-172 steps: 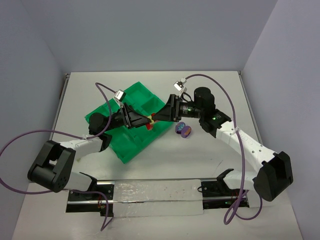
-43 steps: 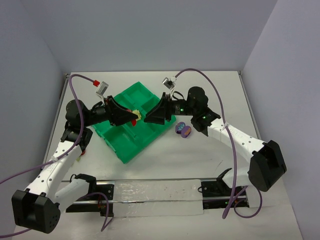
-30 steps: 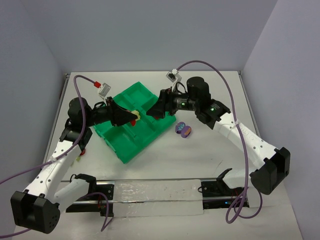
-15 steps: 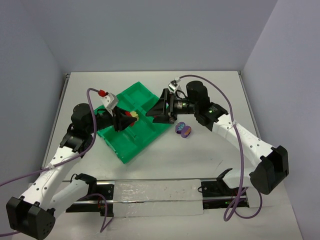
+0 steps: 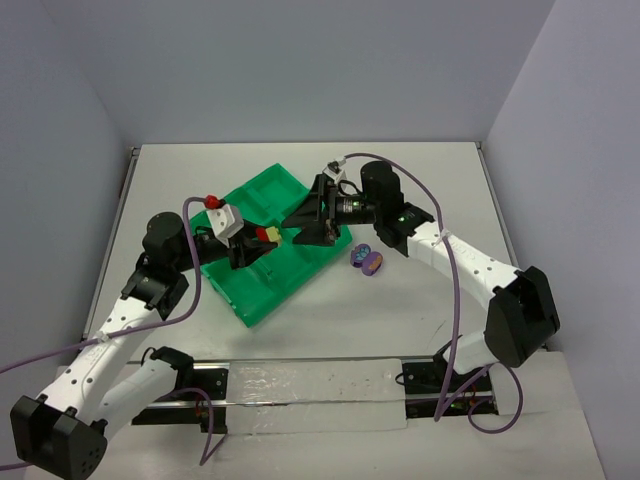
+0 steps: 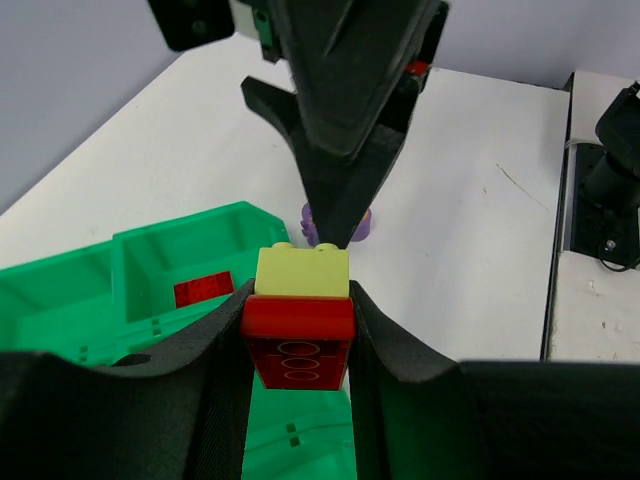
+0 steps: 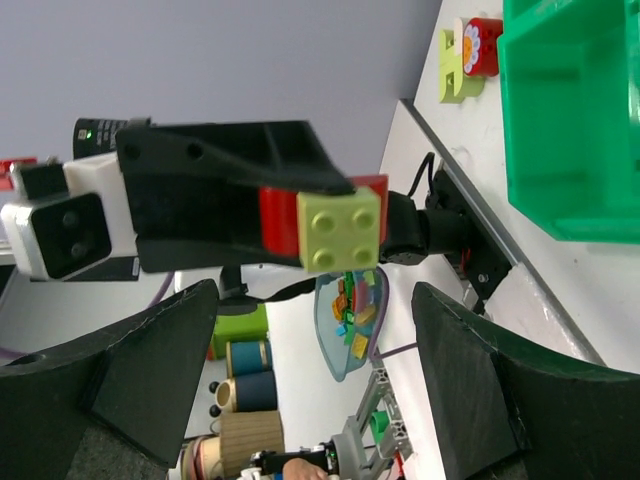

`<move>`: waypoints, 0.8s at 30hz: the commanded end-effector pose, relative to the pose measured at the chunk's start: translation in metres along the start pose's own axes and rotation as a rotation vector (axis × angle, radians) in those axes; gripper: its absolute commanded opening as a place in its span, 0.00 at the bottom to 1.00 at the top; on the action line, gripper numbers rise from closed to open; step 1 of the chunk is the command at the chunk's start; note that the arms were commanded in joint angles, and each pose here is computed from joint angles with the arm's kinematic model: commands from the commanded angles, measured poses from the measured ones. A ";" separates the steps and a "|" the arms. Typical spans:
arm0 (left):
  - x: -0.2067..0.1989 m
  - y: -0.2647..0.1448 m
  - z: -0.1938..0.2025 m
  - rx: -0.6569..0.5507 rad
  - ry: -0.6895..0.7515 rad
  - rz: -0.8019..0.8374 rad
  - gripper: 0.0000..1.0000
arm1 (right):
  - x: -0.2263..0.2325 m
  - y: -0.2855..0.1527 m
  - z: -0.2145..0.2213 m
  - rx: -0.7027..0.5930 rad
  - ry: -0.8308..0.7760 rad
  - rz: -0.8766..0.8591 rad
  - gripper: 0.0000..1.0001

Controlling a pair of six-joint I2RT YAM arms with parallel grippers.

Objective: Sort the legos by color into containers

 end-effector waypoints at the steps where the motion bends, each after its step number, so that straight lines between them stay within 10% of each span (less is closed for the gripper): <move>1: -0.003 0.001 -0.015 -0.064 0.110 0.041 0.00 | 0.012 0.002 -0.007 0.002 -0.084 -0.062 0.85; 24: -0.006 0.002 -0.018 -0.070 0.115 0.054 0.00 | 0.011 0.028 0.006 0.137 -0.110 -0.157 0.63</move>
Point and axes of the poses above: each gripper's point midway between its finger pads, its own y axis out along the fingers, its own x axis along the line the jaws close on, z = x × y, the point moved 9 cm from there along -y, back along the fingers, and after that the axes turned 1 degree about y, right-handed, at the moved point
